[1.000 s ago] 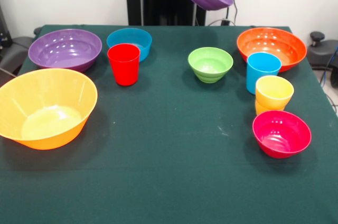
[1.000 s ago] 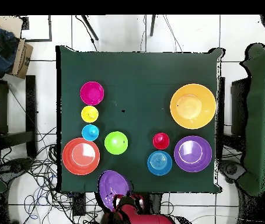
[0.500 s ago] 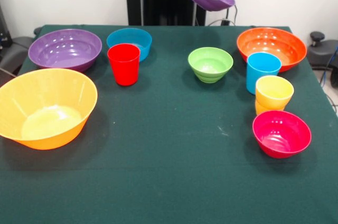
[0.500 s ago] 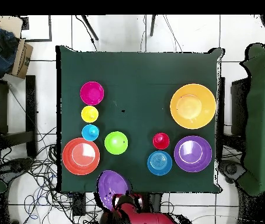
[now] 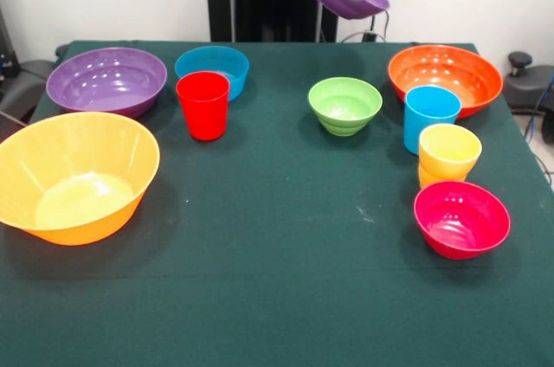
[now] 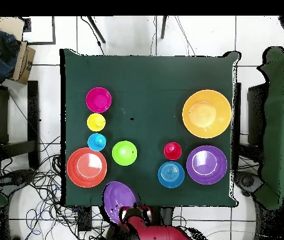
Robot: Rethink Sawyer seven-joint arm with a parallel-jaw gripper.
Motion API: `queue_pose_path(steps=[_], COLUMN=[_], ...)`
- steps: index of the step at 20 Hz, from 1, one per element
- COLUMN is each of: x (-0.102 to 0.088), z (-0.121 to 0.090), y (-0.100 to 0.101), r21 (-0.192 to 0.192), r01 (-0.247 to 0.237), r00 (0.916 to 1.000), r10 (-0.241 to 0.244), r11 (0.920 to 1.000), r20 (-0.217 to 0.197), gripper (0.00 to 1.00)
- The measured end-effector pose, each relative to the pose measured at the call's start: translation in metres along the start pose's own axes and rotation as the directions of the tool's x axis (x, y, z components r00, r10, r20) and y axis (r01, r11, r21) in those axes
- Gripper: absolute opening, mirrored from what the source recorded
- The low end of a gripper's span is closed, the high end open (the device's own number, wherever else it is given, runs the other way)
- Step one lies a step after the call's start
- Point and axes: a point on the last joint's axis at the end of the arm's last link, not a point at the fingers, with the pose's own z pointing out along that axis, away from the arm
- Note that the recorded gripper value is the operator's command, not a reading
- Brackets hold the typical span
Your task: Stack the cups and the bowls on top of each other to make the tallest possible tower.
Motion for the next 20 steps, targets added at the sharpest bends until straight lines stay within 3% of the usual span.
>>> queue_pose_path(steps=[20], x=[-0.017], z=[0.001], y=[0.001], r21=[-0.020], r01=[0.005], r00=[0.9999], r10=[-0.005], r11=[0.9998], r20=[0.011], gripper=[0.00])
